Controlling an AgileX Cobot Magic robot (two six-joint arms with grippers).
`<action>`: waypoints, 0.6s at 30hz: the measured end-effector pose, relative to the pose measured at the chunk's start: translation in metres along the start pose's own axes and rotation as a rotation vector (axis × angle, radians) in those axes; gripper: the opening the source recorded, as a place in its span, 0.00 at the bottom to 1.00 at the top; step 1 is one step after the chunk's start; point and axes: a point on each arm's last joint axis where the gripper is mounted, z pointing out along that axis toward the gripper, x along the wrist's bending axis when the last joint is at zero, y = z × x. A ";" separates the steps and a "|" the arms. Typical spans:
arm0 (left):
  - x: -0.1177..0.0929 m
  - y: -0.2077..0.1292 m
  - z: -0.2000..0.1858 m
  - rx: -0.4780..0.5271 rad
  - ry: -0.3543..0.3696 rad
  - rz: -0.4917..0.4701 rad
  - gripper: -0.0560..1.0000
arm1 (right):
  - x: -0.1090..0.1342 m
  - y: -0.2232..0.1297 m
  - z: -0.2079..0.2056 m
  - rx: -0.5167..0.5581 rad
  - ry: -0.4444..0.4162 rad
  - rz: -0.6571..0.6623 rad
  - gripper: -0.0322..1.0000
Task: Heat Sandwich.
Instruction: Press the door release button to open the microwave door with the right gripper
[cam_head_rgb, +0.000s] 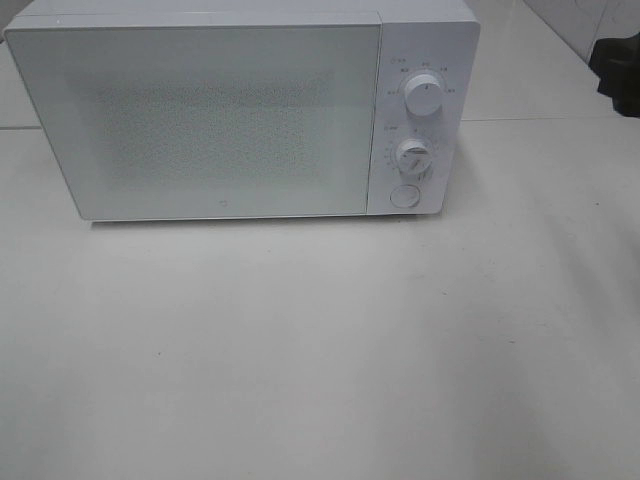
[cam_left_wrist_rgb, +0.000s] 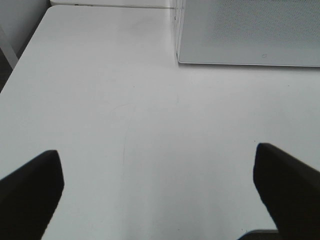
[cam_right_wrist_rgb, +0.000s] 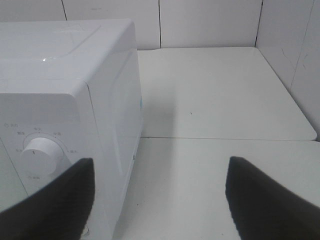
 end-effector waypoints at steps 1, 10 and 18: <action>0.000 0.000 0.000 0.000 0.000 0.000 0.98 | 0.000 0.000 0.000 0.000 0.000 0.000 0.72; 0.000 0.000 0.000 0.000 0.000 0.000 0.98 | 0.005 -0.044 0.015 0.019 -0.029 0.021 0.72; 0.000 0.000 0.000 0.000 0.000 0.000 0.98 | 0.034 -0.074 0.027 0.051 -0.024 -0.008 0.72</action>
